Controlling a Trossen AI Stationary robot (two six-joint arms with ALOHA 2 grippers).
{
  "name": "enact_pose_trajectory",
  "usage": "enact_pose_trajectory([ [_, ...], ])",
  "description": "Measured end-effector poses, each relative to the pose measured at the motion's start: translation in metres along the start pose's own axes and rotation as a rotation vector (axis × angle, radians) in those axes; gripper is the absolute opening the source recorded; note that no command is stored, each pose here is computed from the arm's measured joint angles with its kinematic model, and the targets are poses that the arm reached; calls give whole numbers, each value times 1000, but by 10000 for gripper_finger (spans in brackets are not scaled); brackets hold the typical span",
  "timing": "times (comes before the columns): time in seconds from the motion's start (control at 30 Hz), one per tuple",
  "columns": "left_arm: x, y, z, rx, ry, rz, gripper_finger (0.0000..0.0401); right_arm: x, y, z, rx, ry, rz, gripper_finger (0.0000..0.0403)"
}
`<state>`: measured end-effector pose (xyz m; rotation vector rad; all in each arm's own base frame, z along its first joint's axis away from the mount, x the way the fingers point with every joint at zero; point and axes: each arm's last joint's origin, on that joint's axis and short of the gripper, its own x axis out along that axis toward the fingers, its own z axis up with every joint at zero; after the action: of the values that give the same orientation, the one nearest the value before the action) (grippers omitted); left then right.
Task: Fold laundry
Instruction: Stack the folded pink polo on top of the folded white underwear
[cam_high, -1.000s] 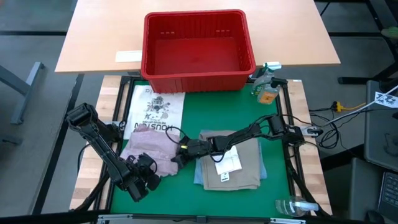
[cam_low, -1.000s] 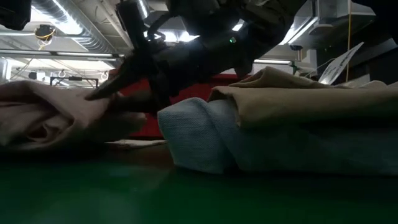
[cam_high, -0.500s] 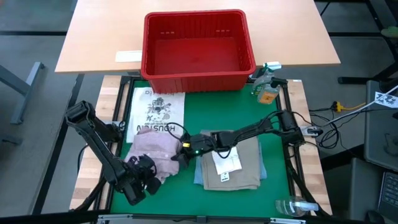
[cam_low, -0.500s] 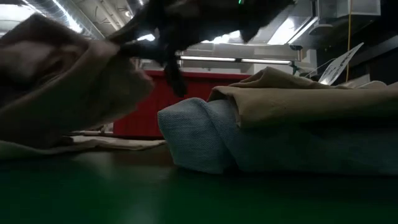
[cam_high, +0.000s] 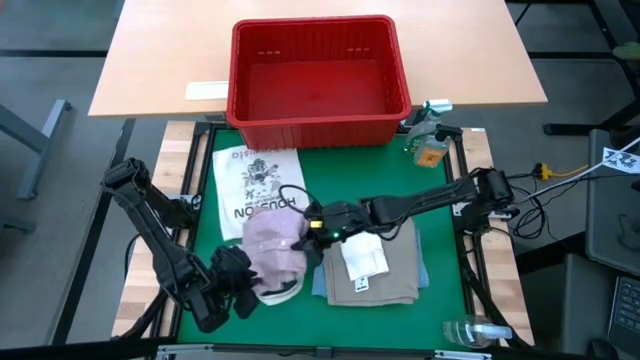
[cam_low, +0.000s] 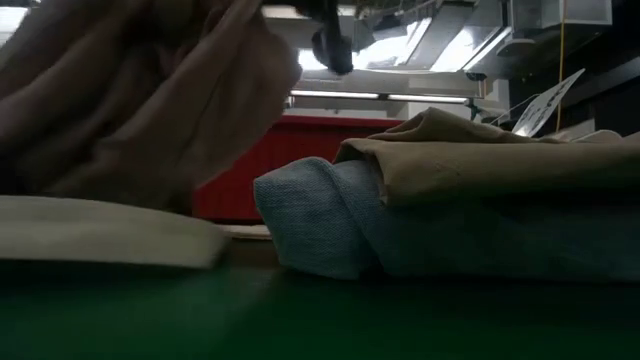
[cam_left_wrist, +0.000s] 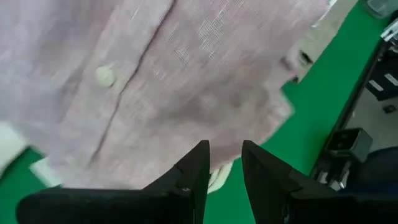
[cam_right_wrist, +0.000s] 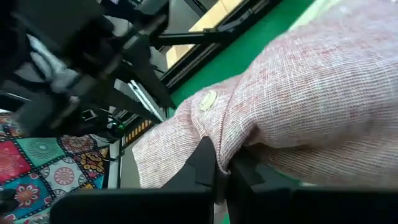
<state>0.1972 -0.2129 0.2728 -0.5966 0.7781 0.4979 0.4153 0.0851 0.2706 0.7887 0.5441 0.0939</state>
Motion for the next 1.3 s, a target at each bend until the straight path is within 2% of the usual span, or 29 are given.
enact_pose_trajectory([
  [0.23,3,0,8,-17,-7,23,89,-38,19,12,1,-11,12,7],
  [0.37,5,1,11,-26,-9,30,89,-60,19,7,45,74,-79,9],
  [0.6,10,1,17,-46,-17,44,89,-97,23,-15,47,220,-279,8],
  [0.77,13,2,23,-66,-25,55,89,-123,27,-29,49,266,-411,6],
  [1.03,20,3,33,-103,-38,72,89,-165,42,-38,30,256,-426,6],
  [1.3,26,2,43,-151,-67,67,89,-209,49,-71,77,374,-575,7],
])
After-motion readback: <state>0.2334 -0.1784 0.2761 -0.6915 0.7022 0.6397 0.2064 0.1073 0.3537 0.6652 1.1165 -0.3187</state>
